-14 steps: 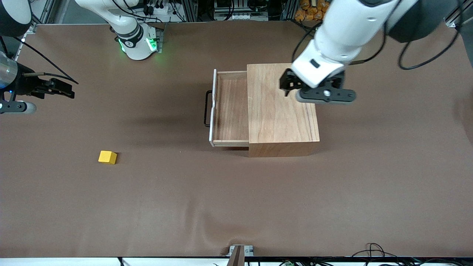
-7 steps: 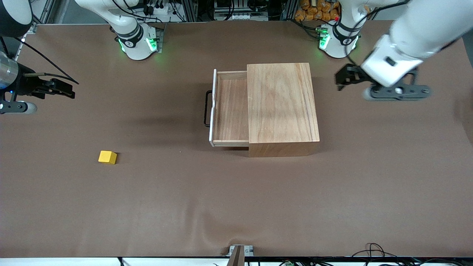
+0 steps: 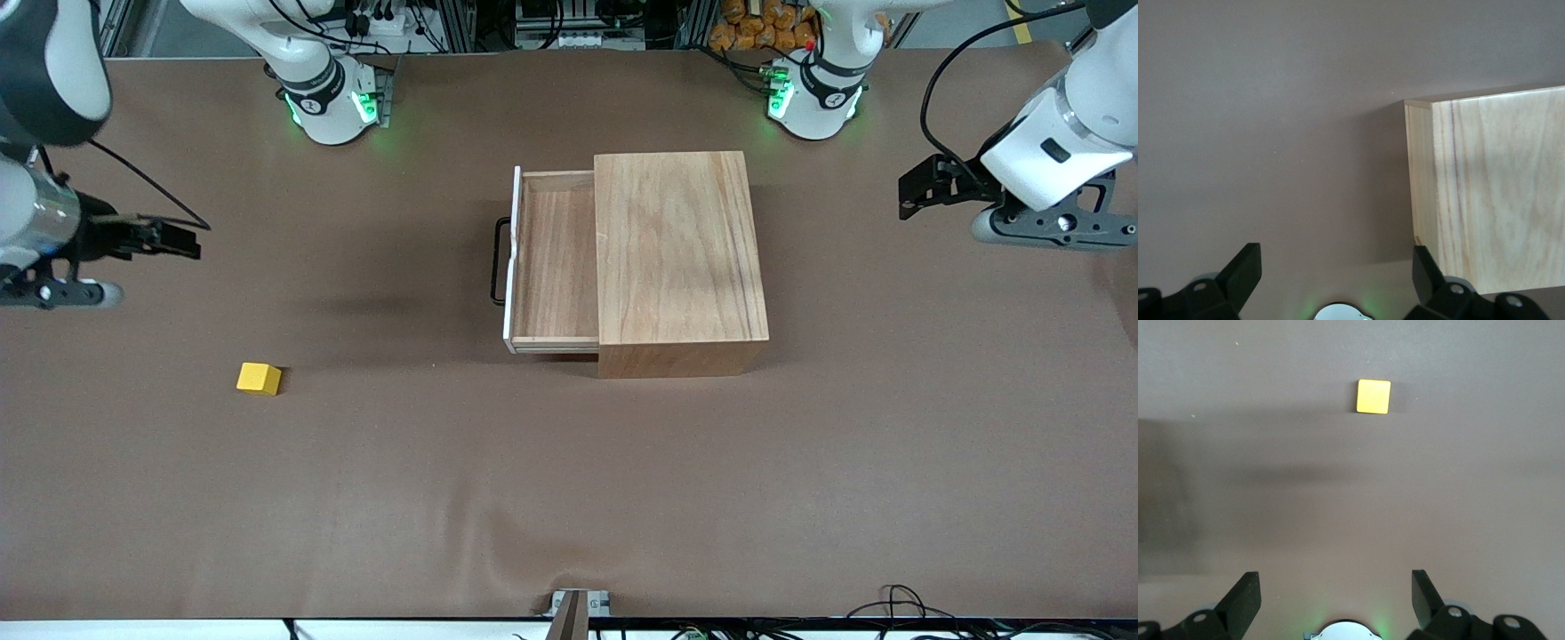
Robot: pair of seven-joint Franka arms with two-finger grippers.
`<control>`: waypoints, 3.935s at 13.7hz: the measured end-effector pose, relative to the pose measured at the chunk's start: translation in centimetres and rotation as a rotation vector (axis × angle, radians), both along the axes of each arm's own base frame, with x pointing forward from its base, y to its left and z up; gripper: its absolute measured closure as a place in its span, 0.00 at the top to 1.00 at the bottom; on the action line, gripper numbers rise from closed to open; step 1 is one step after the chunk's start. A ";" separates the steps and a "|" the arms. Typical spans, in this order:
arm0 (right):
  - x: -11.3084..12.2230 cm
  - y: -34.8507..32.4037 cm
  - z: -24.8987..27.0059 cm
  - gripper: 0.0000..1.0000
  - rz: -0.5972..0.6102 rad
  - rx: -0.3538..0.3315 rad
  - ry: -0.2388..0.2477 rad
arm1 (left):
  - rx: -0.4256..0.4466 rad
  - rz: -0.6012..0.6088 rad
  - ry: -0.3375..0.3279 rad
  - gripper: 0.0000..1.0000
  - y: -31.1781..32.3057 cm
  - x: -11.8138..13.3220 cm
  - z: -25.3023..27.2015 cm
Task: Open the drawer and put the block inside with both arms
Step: 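Reach the right gripper down to the yellow cube, then close the right gripper on the yellow cube and lift it, then carry the yellow cube with the right gripper over the open drawer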
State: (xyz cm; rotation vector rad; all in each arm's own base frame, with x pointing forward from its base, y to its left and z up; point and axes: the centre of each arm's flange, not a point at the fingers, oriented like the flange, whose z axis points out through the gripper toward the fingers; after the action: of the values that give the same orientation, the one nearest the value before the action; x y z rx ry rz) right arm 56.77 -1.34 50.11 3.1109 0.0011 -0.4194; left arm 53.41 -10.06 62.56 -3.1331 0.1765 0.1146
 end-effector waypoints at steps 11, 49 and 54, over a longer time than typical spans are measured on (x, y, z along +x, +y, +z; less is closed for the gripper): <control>7.2 -2.5 -19.9 1.00 -0.038 -0.033 -0.025 | 0.010 0.051 -0.056 1.00 6.2 -0.9 -3.0; -3.9 37.9 -4.0 0.56 -0.091 0.057 -0.126 | 0.018 0.085 -0.130 1.00 8.7 0.9 1.7; -6.1 45.1 -6.2 0.56 -0.067 0.151 -0.212 | 0.019 0.090 -0.117 1.00 9.0 0.8 1.6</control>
State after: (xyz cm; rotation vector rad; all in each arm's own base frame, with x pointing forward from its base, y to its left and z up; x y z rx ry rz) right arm 50.65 43.78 43.96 3.2950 -0.0749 -0.0909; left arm 54.22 -1.03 64.20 -3.1174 0.0340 -0.0665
